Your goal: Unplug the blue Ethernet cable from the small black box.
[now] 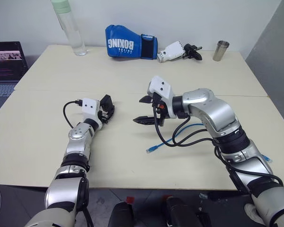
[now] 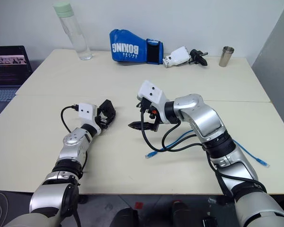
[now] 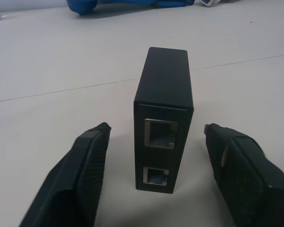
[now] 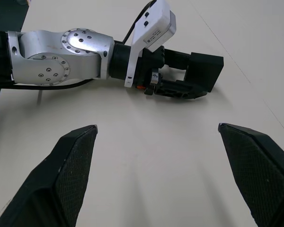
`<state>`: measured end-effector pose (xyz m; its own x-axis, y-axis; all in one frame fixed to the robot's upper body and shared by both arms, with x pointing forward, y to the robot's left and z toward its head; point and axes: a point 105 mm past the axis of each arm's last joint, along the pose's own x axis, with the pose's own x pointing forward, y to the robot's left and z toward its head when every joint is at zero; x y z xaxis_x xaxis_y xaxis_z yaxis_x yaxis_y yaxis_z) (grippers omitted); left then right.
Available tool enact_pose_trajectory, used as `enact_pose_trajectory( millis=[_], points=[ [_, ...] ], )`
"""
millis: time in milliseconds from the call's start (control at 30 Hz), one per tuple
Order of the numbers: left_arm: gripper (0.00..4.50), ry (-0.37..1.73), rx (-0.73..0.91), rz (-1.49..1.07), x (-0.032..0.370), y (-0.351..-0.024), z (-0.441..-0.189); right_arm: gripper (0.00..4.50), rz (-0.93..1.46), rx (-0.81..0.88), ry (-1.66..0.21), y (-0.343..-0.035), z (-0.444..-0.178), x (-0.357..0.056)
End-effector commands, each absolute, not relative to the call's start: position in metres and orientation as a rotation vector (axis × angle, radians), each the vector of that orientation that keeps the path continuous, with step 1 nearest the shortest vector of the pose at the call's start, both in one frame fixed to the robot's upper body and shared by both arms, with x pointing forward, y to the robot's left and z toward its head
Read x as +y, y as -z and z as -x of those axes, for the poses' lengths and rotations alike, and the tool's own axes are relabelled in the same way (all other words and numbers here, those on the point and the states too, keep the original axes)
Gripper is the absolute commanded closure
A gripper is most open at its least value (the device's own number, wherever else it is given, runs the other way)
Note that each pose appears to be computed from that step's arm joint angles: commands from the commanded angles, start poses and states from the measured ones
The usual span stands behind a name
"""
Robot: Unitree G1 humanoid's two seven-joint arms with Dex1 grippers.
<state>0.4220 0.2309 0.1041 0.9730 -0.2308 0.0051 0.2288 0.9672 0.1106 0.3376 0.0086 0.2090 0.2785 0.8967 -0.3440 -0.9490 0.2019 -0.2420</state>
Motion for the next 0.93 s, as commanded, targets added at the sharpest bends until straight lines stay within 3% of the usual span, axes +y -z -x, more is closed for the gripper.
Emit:
enact_pose_trajectory(
  millis=[33, 267, 467, 733, 933],
  points=[
    [0.35, 0.222, -0.049, -0.127, 0.242, -0.115, -0.419, 0.16, 0.453, 0.081, -1.292, -0.225, -0.337, 0.011],
    [0.35, 0.224, -0.099, -0.212, 0.256, -0.134, -0.404, 0.16, 0.446, 0.076, -1.290, -0.228, -0.335, 0.007],
    [0.35, 0.236, -0.164, -0.371, 0.268, -0.190, -0.377, 0.16, 0.402, 0.069, -1.246, -0.232, -0.329, -0.020],
    [0.35, 0.606, -0.065, -0.446, 0.227, -0.217, -0.334, 0.16, 0.366, -0.045, -1.175, -0.222, -0.313, -0.072],
    [0.35, 0.714, 0.045, -0.417, 0.234, -0.214, -0.317, 0.16, 0.389, -0.019, -1.153, -0.205, -0.302, -0.104]
  ],
)
